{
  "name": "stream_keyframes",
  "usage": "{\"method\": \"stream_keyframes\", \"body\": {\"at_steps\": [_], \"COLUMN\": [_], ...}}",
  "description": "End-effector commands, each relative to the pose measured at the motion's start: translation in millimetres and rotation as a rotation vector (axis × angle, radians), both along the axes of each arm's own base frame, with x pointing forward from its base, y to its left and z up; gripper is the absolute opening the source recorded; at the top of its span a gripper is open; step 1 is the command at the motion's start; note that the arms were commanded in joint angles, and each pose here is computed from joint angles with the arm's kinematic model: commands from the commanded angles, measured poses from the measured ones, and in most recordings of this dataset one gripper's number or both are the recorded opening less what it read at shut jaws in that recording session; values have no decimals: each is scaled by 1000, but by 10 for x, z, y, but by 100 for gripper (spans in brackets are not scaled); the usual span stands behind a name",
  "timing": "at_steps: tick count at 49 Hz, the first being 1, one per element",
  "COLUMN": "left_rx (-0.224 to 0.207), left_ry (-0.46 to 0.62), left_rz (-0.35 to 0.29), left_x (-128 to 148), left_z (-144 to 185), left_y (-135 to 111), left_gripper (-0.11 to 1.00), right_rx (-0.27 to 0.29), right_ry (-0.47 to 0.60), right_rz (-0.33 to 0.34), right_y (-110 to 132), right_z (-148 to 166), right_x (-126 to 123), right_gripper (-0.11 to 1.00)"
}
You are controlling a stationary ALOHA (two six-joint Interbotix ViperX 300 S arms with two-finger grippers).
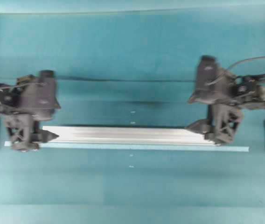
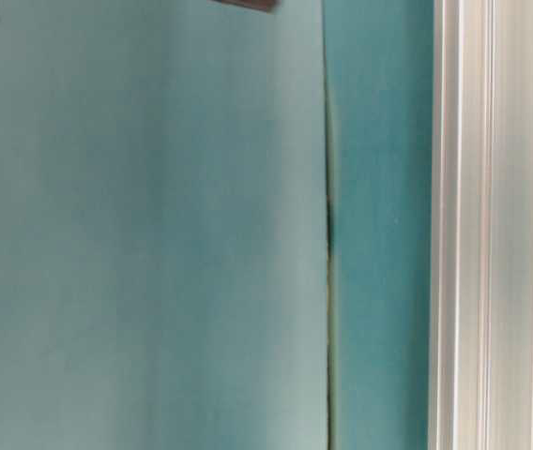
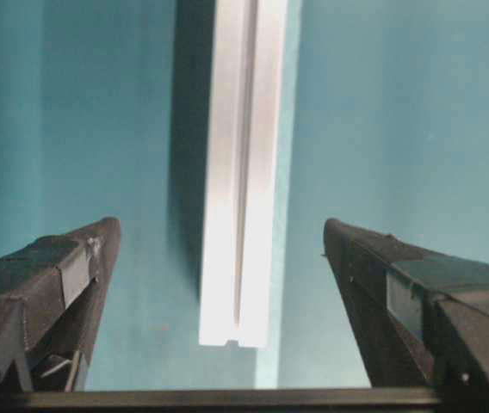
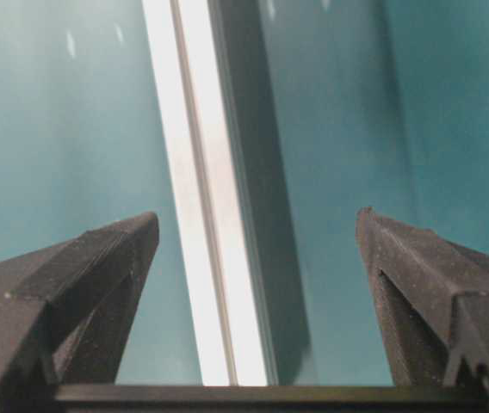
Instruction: Lift the metal rail with both hands.
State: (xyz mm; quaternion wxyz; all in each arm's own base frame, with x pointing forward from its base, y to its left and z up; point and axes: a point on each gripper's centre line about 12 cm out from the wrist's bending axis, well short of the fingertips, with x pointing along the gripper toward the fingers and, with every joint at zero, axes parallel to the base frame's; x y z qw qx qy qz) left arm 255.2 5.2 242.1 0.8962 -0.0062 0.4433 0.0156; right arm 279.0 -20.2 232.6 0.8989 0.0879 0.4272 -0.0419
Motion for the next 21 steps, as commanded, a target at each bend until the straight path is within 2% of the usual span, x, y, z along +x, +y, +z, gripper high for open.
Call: {"method": "stream_keyframes", "body": {"at_steps": [1,9,21], "left_rx": [7,8,8], "left_ry": [-61,-116,-201], "left_rz": [-6,-7,-5], "left_x": [-44,-150,-240], "left_z": [156,273,385], "left_y": [-2,-4,-6], "left_gripper": [96,96,96], "right_rx": [-6,-17,-44], "right_ry": [-43,-125,-338], "right_rz": [-7,-22,-43], "right_y": [-18,-43,-50], "right_z": [101,229,481], "right_x": [-43,-157,-309], "right_gripper": [94,94,94]}}
